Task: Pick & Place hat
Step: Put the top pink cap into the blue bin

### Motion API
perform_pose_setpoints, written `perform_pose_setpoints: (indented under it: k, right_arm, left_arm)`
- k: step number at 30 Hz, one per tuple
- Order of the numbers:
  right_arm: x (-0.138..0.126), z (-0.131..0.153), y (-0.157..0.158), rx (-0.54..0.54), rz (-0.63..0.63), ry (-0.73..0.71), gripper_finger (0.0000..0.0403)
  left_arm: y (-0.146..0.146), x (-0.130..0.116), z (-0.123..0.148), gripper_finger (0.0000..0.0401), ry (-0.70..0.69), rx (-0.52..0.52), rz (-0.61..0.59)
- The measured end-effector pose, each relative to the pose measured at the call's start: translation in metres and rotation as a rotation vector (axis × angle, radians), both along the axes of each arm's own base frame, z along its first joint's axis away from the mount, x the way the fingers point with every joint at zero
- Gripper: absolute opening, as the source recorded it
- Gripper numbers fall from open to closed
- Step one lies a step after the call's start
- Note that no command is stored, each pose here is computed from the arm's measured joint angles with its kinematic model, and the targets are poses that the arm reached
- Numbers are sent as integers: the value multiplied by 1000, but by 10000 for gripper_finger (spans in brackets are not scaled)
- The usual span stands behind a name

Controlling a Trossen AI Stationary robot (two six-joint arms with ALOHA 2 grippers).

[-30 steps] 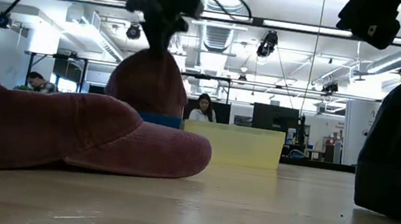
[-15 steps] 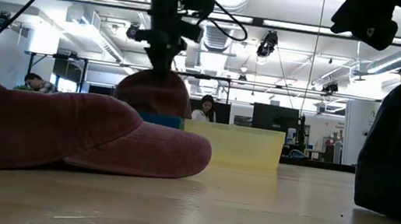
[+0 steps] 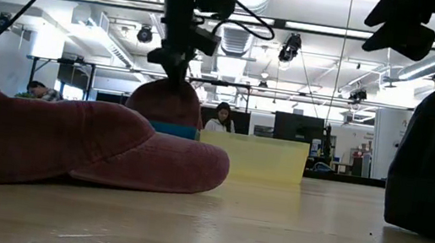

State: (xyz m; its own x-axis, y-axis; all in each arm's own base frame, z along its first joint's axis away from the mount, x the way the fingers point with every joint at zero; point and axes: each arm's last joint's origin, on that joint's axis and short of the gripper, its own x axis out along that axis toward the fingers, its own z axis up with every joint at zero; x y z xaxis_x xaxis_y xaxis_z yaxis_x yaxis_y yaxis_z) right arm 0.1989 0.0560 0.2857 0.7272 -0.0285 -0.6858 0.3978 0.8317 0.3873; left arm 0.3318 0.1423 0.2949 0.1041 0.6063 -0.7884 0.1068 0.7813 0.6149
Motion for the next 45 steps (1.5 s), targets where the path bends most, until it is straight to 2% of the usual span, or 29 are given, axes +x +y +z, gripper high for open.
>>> perform_pose_setpoints:
  k: [5,7,9,13,19,23,25,29,31,38,45]
  right_arm:
    - [-1,-3,0,1,-1,11,215]
    - [-1,-4,0,9,4,14,220]
    - [-1,-4,0,16,5,15,224]
    - [-1,-4,0,29,1,15,228]
    - [-1,-4,0,29,1,14,231]
    - [-1,-4,0,32,-1,15,231]
    - [-1,-4,0,32,-1,16,230]
    - [-1,-4,0,31,0,16,228]
    - [-1,-5,0,30,1,17,229]
    - [-2,-10,0,30,-3,34,226]
    - [-2,-11,0,29,-3,35,225]
  left_arm:
    - [-4,-7,4,92,-33,-45,63]
    - [-6,-7,4,92,-54,-96,62]
    - [-8,-7,4,92,-44,-99,39]
    - [-6,-8,10,92,48,115,42]
    - [-2,-17,22,92,28,165,95]
    - [-2,-25,26,92,2,259,245]
    - [-4,-35,24,92,-5,231,343]
    - [-7,-54,14,92,-13,39,551]
    - [-5,-57,6,92,-22,1,594]
    - [8,-55,-37,92,-15,-19,516]
    - [14,-44,-57,92,-150,-65,444]
